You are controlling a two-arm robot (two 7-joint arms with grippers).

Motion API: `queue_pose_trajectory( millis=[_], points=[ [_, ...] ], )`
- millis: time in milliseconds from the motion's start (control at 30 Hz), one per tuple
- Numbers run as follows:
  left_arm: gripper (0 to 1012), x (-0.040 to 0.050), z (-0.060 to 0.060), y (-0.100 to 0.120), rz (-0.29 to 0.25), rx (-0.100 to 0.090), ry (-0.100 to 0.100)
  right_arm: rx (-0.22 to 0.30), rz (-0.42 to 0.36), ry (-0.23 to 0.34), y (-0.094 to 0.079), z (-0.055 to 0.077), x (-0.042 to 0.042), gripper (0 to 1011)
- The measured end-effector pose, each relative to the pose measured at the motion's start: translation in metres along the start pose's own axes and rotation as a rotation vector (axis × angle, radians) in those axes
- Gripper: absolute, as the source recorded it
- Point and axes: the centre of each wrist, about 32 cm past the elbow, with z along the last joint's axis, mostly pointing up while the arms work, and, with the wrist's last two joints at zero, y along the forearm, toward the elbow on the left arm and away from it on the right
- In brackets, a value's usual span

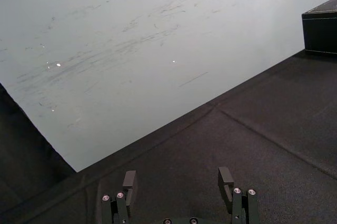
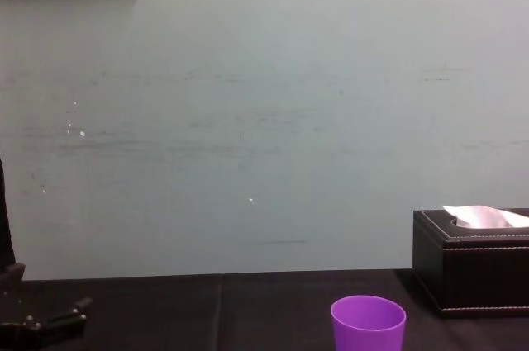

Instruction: Stack the three plastic cups sequentially using one hand.

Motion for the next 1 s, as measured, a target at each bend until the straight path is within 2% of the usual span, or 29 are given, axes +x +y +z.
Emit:
queue_pose_trajectory(
  millis=[400,1000],
  points=[
    [1011,0.0,0.0,0.0,0.0,0.0,0.0,0.01,-0.001,0.022,0.006,-0.004,-0.0032,1004],
    [1011,0.0,0.0,0.0,0.0,0.0,0.0,0.024,-0.002,0.031,0.02,-0.008,-0.0029,1004]
  ],
)
